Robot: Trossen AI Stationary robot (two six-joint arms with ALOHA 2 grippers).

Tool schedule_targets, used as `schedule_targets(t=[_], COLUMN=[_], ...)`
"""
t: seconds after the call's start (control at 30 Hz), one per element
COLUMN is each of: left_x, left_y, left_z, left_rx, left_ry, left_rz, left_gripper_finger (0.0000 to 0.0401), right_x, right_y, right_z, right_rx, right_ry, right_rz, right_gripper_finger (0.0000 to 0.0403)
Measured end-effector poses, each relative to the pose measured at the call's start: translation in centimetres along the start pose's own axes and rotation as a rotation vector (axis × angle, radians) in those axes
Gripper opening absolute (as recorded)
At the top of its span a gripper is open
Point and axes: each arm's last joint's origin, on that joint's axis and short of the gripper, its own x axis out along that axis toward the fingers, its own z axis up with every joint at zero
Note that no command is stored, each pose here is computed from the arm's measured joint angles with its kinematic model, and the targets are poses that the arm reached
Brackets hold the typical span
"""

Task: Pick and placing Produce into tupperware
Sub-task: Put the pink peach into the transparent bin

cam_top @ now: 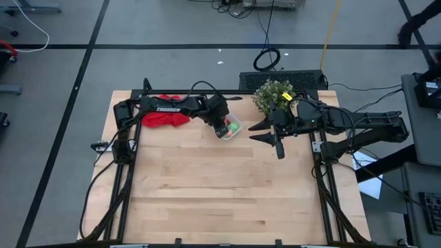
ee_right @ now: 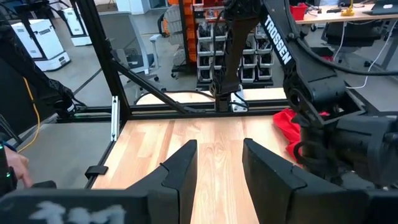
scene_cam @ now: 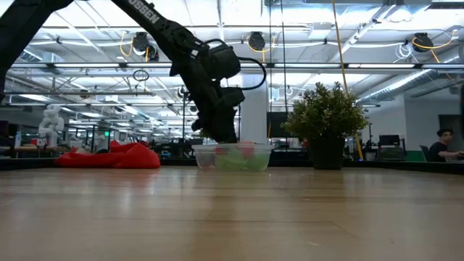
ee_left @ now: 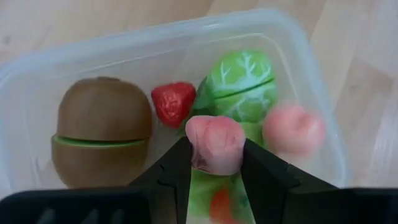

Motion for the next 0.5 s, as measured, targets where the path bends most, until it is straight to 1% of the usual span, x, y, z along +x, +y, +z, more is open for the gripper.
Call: schedule_targets(t=[0.5], left_x=[-0.11], left_y=[0.19], left_z=[0.17], left_rx=[-0.014], left_ry=[-0.013], left_rz=[0.0], left_gripper_finger=[0.0118], right_x=[0.0], right_y=[0.01], right_z=[0.07], right_rx=[0.002], right_ry=[-0.007], right_rz=[0.0], right_gripper_finger=[0.0118])
